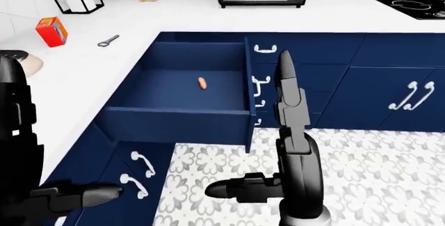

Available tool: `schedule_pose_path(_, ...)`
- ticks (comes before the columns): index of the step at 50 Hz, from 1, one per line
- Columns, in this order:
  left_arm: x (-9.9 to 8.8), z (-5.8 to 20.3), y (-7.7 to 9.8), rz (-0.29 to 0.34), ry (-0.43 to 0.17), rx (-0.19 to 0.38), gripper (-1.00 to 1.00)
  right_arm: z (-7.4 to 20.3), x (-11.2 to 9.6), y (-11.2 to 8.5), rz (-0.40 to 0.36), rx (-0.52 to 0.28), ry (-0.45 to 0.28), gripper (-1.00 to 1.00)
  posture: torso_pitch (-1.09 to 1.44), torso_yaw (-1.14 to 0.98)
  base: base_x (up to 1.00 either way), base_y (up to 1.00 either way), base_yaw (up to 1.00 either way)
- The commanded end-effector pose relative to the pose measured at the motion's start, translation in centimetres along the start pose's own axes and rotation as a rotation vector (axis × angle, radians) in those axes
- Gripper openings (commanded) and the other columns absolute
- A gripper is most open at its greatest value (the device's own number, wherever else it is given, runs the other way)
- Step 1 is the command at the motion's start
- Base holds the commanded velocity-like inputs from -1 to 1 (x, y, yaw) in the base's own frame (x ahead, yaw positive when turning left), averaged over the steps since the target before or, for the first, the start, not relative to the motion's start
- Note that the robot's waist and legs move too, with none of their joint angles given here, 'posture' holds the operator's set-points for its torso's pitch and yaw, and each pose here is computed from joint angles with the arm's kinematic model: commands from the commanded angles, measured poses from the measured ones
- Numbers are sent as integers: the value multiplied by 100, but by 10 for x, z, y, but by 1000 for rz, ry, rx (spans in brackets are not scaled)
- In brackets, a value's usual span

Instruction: Close the right drawer.

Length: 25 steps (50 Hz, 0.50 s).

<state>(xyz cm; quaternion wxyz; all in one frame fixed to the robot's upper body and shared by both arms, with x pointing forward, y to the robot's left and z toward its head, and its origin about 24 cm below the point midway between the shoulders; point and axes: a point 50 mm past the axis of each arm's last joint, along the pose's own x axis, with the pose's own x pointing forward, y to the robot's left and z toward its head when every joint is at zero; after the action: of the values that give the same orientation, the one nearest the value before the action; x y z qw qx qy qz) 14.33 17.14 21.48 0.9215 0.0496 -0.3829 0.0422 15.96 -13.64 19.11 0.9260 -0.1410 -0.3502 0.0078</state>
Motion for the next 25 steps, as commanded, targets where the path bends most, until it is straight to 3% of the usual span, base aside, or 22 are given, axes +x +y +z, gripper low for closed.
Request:
schedule_pose_path(1, 1, 11, -1, -7, -68, -6, 100, 11, 2, -3, -19, -1, -67, 100, 0, 0, 27, 0, 0)
schedule_pose_path(25, 1, 10, -1, -7, -65, -7, 100, 9, 1, -2, -17, 2, -64, 100, 0, 0, 27, 0, 0)
